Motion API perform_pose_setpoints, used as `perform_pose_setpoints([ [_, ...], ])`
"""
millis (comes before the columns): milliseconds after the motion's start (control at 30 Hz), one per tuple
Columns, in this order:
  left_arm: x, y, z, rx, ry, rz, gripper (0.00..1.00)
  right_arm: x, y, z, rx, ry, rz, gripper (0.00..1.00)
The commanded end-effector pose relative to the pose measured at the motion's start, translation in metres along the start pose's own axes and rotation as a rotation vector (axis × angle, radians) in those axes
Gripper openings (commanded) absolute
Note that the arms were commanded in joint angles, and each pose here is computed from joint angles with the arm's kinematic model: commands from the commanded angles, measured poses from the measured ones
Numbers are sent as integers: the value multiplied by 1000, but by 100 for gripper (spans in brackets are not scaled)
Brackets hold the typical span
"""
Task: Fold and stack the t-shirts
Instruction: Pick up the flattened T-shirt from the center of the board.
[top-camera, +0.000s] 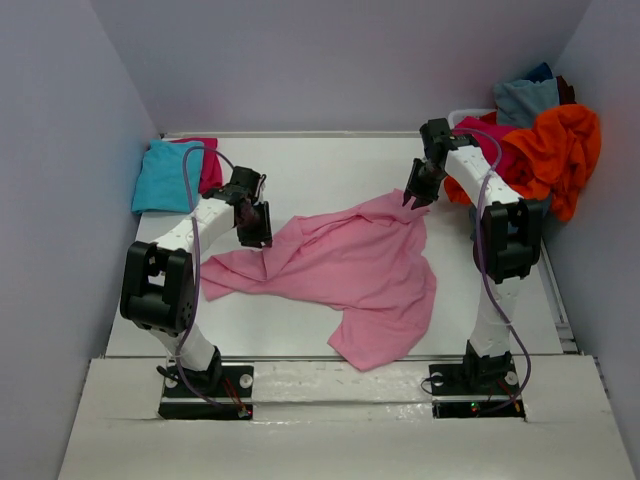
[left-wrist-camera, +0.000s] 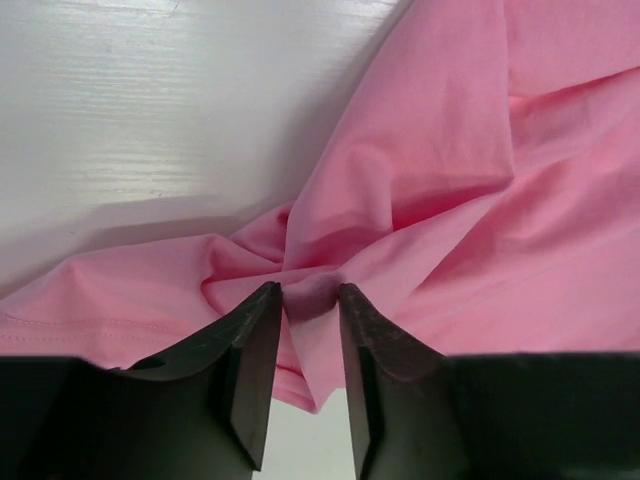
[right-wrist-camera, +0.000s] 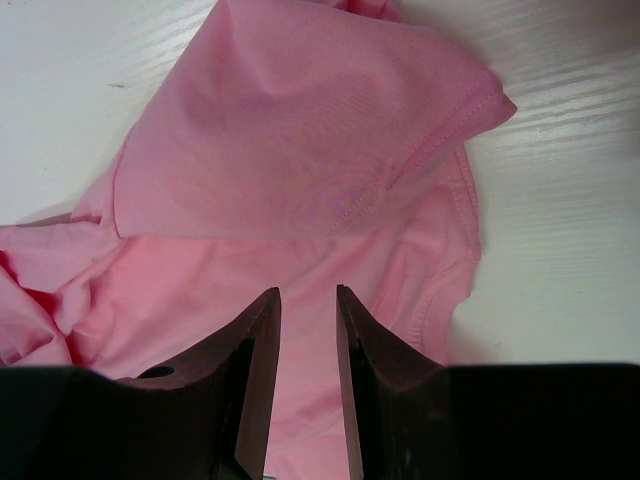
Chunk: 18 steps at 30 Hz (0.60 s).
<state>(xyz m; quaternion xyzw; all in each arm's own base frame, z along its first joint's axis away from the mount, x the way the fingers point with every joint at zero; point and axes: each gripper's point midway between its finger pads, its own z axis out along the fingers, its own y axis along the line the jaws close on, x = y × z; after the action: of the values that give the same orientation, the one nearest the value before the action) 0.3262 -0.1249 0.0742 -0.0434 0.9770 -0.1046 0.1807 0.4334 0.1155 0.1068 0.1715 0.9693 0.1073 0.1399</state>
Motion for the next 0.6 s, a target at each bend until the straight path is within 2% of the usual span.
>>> perform_pose_setpoints([
  [0, -18, -11, -17, 40, -60, 19, 38, -3, 6, -6, -13, -26, -22, 35],
  [300, -16, -10, -19, 38, -57, 19, 22, 0, 3, -3, -8, -17, -23, 35],
  [433, -17, -11, -21, 38, -62, 19, 9, 6, -3, 3, 11, -4, -24, 35],
  [567, -19, -12, -24, 38, -67, 18, 6, 11, -9, 11, 31, 8, -23, 36],
])
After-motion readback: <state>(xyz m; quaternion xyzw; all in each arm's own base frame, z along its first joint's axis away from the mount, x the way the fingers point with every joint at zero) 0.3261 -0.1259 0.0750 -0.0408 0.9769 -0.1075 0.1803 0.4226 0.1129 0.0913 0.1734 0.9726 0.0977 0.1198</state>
